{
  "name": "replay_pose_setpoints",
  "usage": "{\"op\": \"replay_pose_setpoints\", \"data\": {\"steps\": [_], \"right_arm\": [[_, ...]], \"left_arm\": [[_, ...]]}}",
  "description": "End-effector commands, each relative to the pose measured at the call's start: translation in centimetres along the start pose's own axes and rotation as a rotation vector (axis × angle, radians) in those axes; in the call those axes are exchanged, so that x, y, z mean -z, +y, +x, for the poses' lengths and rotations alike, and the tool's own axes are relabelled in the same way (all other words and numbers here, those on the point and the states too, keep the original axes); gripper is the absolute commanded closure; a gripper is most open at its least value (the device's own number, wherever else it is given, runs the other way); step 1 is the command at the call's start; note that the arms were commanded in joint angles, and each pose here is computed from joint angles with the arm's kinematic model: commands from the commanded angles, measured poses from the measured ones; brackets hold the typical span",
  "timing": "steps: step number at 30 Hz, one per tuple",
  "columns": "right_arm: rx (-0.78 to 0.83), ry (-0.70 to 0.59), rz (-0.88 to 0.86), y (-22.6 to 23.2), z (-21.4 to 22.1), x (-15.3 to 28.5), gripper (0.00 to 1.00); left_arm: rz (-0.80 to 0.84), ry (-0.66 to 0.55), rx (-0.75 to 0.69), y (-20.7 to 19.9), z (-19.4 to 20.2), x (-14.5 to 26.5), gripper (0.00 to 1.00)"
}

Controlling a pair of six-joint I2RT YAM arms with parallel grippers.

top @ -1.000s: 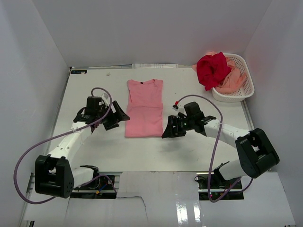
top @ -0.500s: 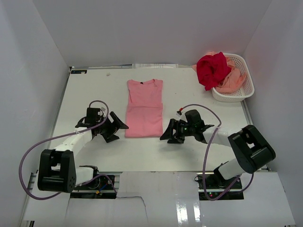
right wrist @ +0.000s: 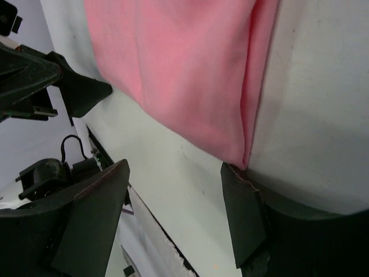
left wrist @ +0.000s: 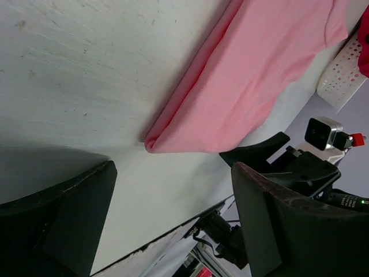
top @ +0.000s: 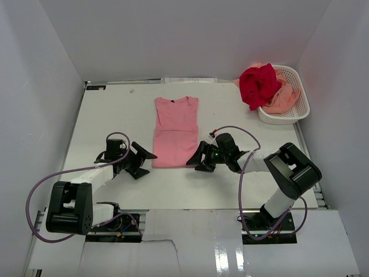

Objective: Fold and stack the t-shirts
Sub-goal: Grab one side of the 2/3 rectangular tshirt with both arms

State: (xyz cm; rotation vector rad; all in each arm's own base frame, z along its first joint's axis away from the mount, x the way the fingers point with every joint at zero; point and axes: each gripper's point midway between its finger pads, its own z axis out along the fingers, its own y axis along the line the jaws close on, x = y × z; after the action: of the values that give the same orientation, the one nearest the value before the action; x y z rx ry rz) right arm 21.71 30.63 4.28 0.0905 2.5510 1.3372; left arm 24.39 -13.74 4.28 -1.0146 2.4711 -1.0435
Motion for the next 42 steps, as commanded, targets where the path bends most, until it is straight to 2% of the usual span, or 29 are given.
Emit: {"op": "replay_pose_setpoints", "data": {"steps": [1, 13, 21, 25, 42], "right_arm": [[0.022, -0.075, 0.145, -2.3, -1.4, -1.0, 0.28], [0.038, -0.098, 0.209, -3.0, -1.1, 0.0, 0.26], [0.061, -0.116, 0.214, -2.7, -1.8, 0.0, 0.25], [0.064, -0.118, 0.218, -2.8, -2.1, -0.5, 0.26], [0.076, -0.124, 0.315, -4.9, -1.4, 1.0, 0.25]], "left_arm": [[-0.037, -0.059, 0.020, 1.0, -0.9, -0.2, 0.08], [-0.066, -0.073, 0.008, 1.7, -1.2, -0.5, 0.08], [-0.067, -0.060, 0.054, 3.3, -0.6, -1.5, 0.15], [-0.087, -0.017, 0.085, 4.4, 0.4, -2.0, 0.16], [-0.057, -0.031, 0.056, 3.9, 0.2, -1.7, 0.17]]}}
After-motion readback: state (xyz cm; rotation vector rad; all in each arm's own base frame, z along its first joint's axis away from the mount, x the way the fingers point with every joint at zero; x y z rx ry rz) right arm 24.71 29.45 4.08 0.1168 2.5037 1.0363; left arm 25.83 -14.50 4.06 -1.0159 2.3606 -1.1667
